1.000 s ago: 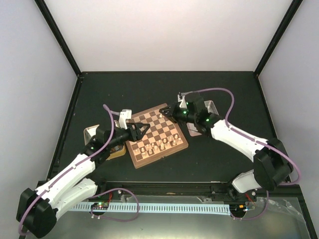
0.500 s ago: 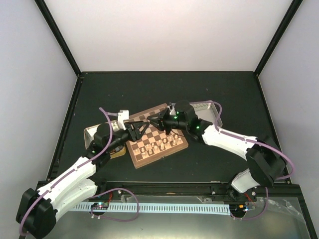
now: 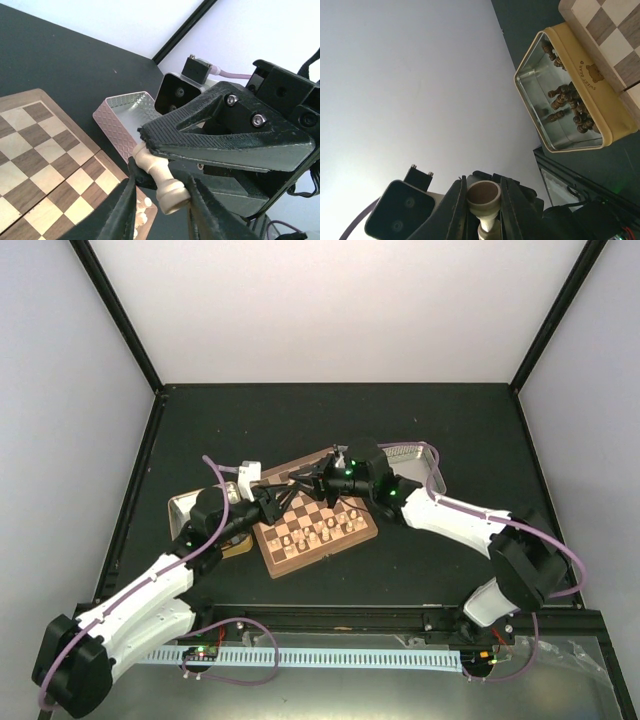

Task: Set up the chess pieces on the board
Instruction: Place the chess piece on the chessboard.

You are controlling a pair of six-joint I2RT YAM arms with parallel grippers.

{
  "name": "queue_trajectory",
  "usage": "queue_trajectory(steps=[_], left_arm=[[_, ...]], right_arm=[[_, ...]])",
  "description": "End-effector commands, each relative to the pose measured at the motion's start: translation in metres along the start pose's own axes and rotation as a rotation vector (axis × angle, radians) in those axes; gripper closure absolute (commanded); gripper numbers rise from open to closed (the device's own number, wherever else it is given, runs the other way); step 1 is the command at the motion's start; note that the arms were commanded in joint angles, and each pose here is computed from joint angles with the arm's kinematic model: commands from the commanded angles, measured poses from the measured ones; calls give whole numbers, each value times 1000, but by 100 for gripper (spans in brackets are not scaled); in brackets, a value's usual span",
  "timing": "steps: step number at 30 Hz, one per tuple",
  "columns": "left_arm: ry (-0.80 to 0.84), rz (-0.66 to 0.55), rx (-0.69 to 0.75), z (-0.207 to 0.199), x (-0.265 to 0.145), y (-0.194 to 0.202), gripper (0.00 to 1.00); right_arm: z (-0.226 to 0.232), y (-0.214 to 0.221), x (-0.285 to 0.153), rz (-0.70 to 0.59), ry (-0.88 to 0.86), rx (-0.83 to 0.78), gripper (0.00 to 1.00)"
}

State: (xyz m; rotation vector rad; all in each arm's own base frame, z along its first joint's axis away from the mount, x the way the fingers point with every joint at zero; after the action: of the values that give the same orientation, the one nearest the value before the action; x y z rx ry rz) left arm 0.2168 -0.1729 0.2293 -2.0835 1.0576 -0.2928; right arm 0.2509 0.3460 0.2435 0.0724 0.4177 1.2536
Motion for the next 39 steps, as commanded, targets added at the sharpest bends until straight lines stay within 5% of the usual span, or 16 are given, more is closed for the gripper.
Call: queue_trajectory(steps=[1,9,13,16,25,39], left_arm=[[2,-51,54,-9,-1,-15,78],[-127,-18,66,-2,-9,-18,98],[-219,92,51,4,-13,-10,99],[-301,215,27,12,-17,2,99],[-536,630,-48,33,-26,31,99],[-680,1004,-134,84,19,50,97]], right_arm=[[14,12,4,54,-18,-24,88],[6,7,0,-10,55,-127,79],[14,-1,-6,-84,85,-299,51],[17,-15,-19,-176,106,-437,42],[6,-49,-69,-386,315,-683,39],[-14,-50,-80,-380,406,-748,38]])
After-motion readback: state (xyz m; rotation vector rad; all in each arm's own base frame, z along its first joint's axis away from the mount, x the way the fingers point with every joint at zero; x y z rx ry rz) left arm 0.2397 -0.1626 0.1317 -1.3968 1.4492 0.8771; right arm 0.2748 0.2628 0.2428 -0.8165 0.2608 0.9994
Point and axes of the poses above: each gripper's point midway between its finger pads, its own x axis out along the fingers, its own z axis along the line the jaws close on, y = z × x, the point moved 5 cm from there along -x, back along the fingers
